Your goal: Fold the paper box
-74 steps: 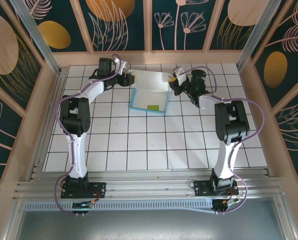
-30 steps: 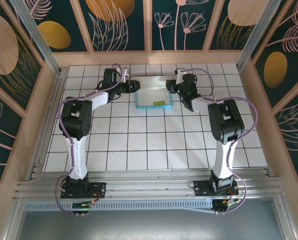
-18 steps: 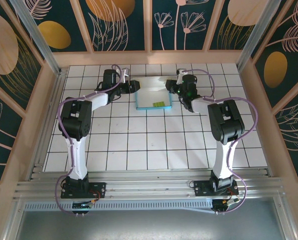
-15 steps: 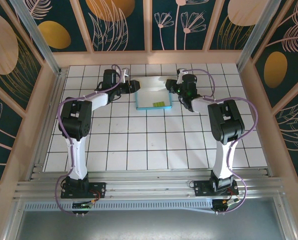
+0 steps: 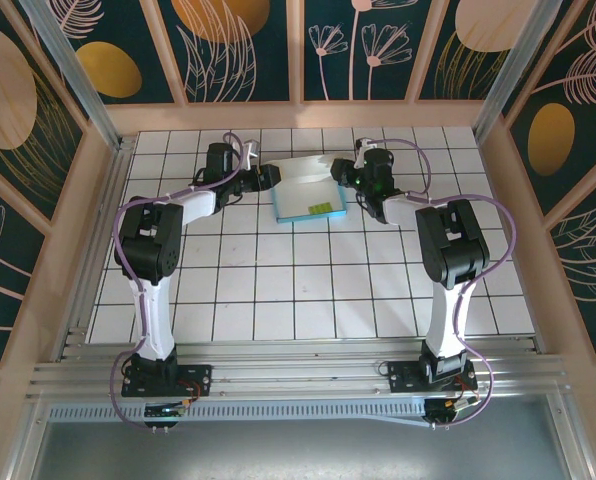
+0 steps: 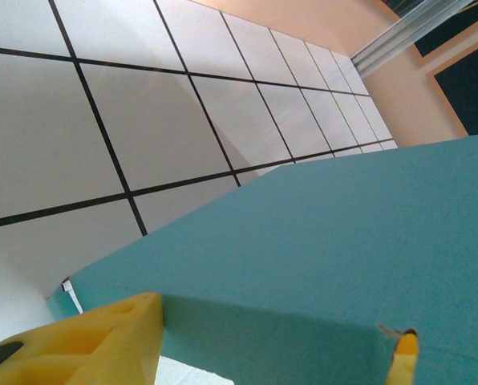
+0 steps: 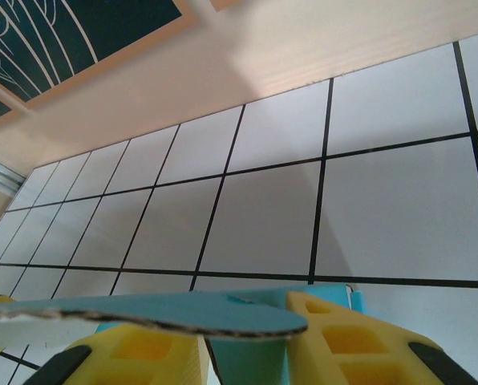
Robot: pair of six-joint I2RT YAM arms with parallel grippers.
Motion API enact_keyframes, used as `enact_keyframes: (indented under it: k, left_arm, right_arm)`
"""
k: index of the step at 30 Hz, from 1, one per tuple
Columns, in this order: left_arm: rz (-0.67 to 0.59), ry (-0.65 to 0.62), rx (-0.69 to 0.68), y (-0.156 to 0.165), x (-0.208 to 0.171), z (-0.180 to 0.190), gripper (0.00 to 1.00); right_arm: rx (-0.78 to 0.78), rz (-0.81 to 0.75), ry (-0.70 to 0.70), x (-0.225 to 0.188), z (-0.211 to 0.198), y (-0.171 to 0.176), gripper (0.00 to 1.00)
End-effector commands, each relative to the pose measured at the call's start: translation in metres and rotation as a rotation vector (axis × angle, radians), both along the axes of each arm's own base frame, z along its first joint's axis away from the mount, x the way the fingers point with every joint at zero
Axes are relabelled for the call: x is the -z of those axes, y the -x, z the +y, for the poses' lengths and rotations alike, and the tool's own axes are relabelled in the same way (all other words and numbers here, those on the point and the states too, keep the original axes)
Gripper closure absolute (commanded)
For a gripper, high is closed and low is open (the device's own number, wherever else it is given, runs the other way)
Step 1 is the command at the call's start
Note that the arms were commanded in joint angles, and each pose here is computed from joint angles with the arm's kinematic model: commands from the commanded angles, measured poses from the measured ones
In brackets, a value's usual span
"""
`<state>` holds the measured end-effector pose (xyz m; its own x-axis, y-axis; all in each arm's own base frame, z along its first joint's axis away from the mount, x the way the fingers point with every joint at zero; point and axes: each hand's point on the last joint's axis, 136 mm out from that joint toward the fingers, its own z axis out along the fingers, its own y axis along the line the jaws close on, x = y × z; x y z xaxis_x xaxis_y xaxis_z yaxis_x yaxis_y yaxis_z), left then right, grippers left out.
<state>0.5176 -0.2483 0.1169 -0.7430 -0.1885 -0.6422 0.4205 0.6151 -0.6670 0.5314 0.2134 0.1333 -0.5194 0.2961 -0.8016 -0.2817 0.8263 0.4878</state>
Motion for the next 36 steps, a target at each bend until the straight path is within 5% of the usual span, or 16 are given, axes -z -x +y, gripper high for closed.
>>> enact_keyframes:
  k: [1, 9, 36]
  left_arm:
    - [-0.06, 0.057, 0.076, 0.016, -0.033, -0.022, 0.46]
    - [-0.079, 0.085, 0.069, 0.009, -0.045, -0.026, 0.46]
    - [-0.031, -0.039, 0.111, 0.045, 0.004, -0.025, 0.45]
  right_arm:
    - [-0.054, 0.056, -0.02, 0.007, 0.02, 0.022, 0.7]
    - [-0.078, 0.036, -0.028, -0.003, 0.032, 0.023, 0.7]
    - [-0.035, 0.079, 0.062, 0.031, 0.014, 0.045, 0.71]
